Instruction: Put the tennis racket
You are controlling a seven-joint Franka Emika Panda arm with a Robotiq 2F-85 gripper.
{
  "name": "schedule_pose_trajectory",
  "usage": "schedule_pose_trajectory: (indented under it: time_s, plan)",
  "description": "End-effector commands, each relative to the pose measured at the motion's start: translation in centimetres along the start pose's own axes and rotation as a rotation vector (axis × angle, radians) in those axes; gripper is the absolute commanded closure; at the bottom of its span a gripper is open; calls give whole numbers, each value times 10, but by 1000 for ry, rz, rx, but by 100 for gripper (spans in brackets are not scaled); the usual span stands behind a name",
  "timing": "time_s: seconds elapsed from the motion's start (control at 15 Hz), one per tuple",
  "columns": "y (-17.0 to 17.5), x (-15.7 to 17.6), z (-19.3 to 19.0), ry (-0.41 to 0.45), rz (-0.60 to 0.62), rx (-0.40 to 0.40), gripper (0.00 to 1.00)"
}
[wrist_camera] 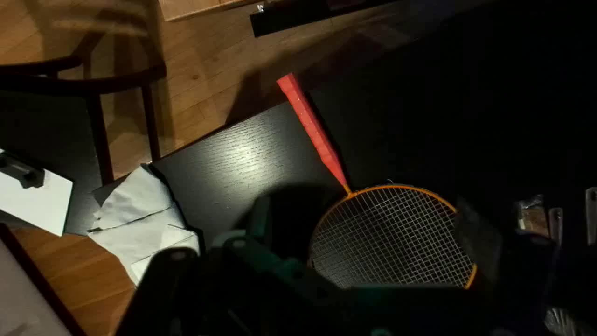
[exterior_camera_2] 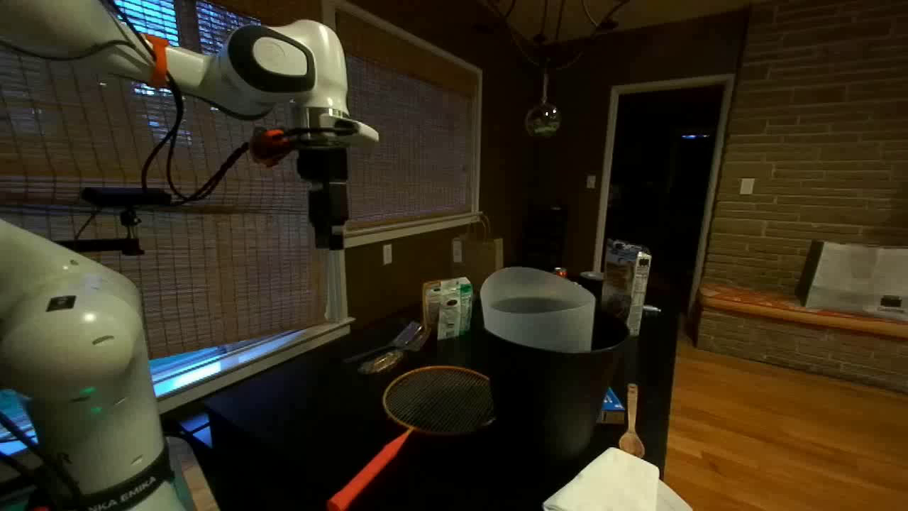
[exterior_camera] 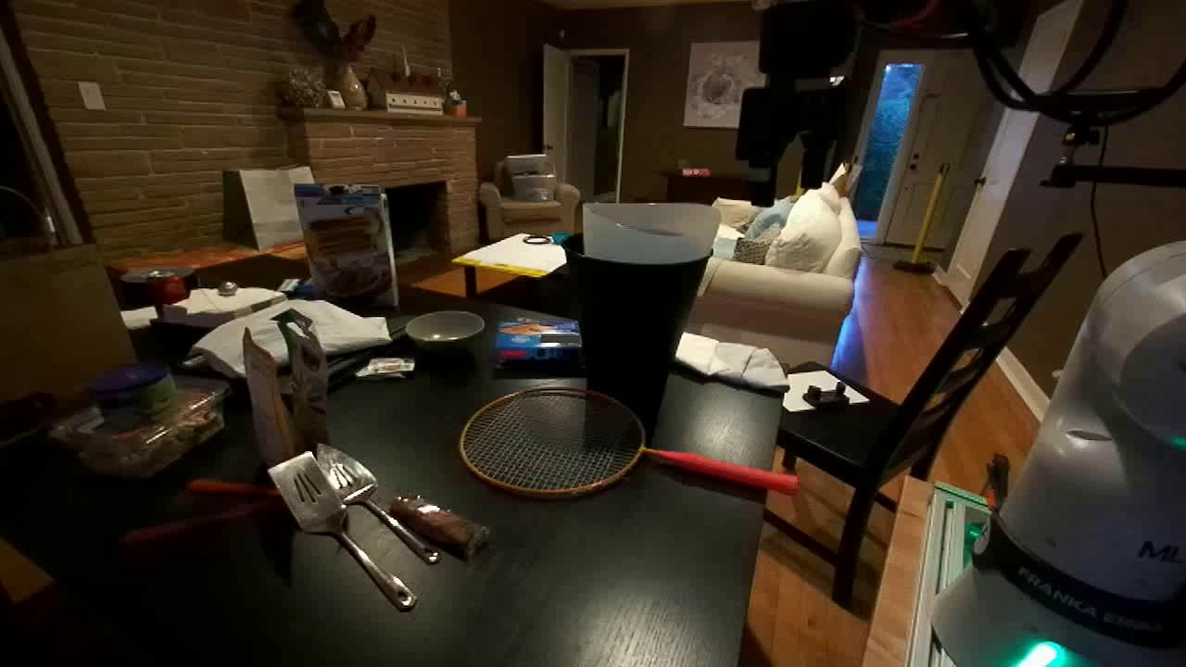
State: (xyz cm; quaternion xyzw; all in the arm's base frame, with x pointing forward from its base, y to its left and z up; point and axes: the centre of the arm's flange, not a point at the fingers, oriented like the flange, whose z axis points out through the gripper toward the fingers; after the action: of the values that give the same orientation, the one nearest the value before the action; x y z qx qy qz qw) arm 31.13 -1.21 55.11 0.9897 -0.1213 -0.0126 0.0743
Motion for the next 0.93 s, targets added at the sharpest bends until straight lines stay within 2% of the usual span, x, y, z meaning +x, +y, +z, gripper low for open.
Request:
schedule_pose_trajectory:
  time_s: [0.0,0.33,0.53,0.67,0.87]
  plan:
    - [0,0,0,0,0,0,0]
    - [0,0,0,0,0,0,0]
    - [-8,38,-2,73,24,58,0]
    - [-16,67,5,112,29,62,0]
    - [-30,102,49,97,-28,98,0]
